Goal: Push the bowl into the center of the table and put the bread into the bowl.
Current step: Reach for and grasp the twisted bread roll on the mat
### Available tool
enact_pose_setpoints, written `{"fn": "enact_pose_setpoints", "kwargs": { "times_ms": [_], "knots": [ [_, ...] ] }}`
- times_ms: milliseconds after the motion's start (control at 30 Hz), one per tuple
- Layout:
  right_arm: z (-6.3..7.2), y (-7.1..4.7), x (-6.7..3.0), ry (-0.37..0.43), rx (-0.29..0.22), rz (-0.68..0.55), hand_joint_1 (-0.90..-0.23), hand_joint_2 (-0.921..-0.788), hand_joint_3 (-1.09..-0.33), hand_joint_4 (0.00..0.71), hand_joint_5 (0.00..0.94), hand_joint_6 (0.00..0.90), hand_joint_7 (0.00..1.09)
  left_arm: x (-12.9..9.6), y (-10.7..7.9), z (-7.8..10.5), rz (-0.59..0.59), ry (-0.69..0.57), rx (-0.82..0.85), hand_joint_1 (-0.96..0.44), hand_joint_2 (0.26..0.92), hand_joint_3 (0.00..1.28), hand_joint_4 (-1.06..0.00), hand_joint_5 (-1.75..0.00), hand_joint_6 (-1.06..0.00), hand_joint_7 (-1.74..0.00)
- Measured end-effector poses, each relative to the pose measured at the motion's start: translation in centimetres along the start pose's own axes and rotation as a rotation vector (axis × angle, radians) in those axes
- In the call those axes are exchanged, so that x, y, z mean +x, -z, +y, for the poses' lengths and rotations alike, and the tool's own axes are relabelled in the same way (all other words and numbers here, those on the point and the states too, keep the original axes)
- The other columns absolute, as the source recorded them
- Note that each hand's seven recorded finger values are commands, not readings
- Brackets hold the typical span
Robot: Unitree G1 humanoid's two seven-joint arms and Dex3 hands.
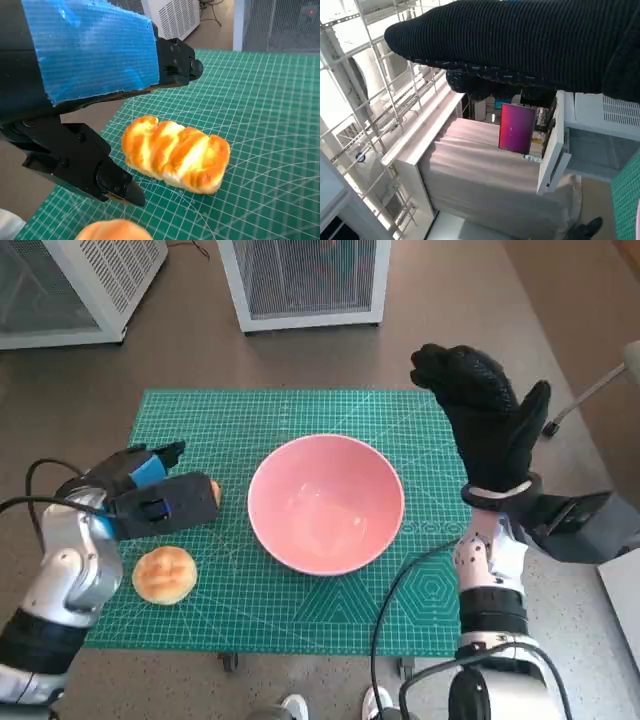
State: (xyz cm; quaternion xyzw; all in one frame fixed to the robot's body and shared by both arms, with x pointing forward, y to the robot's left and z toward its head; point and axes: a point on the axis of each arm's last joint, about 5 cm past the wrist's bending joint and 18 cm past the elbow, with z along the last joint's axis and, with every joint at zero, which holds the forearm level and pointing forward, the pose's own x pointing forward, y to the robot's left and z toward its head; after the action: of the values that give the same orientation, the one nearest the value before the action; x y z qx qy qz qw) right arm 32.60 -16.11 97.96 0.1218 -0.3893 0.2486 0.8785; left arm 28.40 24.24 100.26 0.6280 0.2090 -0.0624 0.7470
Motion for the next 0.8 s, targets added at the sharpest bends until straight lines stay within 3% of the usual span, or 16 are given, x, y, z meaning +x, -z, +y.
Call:
{"fn": "enact_pose_setpoints", "kwargs": {
  "times_ms": [467,600,633,667,700,733,800],
  "knots": [
    [0.1,-0.2,0.13,0.000,-0.001,-0.020,-0.521,-0.921,-0.512,0.328,0.001,0.500,0.01,2.4,-0.2,-1.8,0.022,0.047,0.043,0.05,0.820,0.05,-0.38,-0.03,-0.46,-0.06],
    [0.0,-0.3,0.10,0.002,0.000,-0.028,-0.514,-0.921,-0.513,0.327,0.001,0.500,0.01,3.1,-0.2,-2.2,0.024,0.052,0.082,0.07,0.867,0.06,-0.59,-0.10,-0.58,-0.08],
    [0.0,-0.3,0.09,0.001,0.000,-0.028,-0.514,-0.921,-0.513,0.328,0.001,0.500,0.01,3.3,-0.2,-2.3,0.024,0.056,0.092,0.13,0.878,0.08,-0.59,-0.34,-0.61,-0.10],
    [0.0,-0.3,0.07,0.000,0.000,-0.028,-0.513,-0.921,-0.513,0.328,0.001,0.500,0.01,3.4,-0.1,-2.4,0.022,0.058,0.104,0.21,0.893,0.13,-0.57,-0.71,-0.66,-0.12],
    [0.0,-0.3,0.05,0.000,0.000,-0.029,-0.512,-0.921,-0.513,0.328,0.001,0.499,0.01,3.6,-0.1,-2.5,0.022,0.060,0.116,0.13,0.903,0.14,-0.59,-0.94,-0.59,-0.50],
    [0.0,-0.3,0.03,-0.001,0.000,-0.029,-0.511,-0.921,-0.513,0.328,0.001,0.498,0.01,3.7,0.0,-2.5,0.023,0.061,0.125,0.09,0.909,0.13,-0.60,-1.09,-0.59,-0.71],
    [0.0,-0.3,-0.02,-0.002,0.000,-0.030,-0.511,-0.921,-0.513,0.328,0.001,0.497,0.01,3.9,0.1,-2.4,0.021,0.062,0.141,0.04,0.915,0.11,-0.62,-1.21,-0.61,-0.86]
  ]
}}
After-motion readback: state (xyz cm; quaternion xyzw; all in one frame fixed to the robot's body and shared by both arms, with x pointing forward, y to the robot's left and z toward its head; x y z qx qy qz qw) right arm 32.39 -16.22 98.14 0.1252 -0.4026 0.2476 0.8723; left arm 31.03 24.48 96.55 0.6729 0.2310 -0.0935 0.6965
